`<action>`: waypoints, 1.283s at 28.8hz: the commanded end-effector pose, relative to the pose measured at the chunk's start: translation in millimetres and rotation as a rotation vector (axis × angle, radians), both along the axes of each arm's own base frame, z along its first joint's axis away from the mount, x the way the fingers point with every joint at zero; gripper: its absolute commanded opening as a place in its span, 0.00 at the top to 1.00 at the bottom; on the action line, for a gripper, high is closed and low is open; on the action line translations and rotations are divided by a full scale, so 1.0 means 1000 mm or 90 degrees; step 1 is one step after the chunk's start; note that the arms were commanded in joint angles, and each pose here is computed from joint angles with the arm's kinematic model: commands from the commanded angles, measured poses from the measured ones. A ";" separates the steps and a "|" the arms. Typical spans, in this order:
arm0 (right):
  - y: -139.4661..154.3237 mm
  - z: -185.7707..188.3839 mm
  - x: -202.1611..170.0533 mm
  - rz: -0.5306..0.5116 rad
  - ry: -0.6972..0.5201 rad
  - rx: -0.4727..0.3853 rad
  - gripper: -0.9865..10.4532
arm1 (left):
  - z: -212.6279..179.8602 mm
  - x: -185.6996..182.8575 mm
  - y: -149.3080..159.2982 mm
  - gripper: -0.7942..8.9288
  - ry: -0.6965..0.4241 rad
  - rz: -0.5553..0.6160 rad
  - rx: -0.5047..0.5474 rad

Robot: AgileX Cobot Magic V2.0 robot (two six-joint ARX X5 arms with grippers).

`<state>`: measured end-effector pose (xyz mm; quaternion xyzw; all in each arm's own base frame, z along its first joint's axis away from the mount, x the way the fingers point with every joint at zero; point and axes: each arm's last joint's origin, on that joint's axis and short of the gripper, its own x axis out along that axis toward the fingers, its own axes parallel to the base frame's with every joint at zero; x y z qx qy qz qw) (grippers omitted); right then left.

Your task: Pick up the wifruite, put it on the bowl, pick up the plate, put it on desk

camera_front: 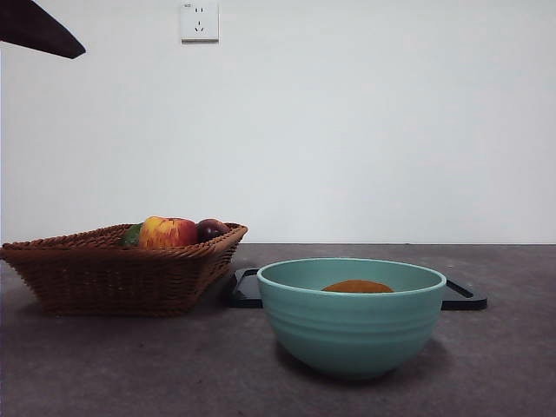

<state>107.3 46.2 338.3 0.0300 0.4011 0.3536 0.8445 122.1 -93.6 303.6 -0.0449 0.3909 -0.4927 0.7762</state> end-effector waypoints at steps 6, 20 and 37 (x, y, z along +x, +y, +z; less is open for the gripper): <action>0.005 -0.002 0.013 -0.020 0.044 0.007 0.58 | 0.003 0.000 -0.002 0.53 -0.017 -0.015 -0.006; 0.048 -0.085 0.057 -0.037 0.127 0.012 0.60 | 0.004 0.001 -0.002 0.53 -0.023 -0.016 -0.007; 0.091 -0.141 0.095 -0.058 0.114 -0.106 0.74 | 0.004 0.001 -0.002 0.53 -0.023 -0.016 -0.007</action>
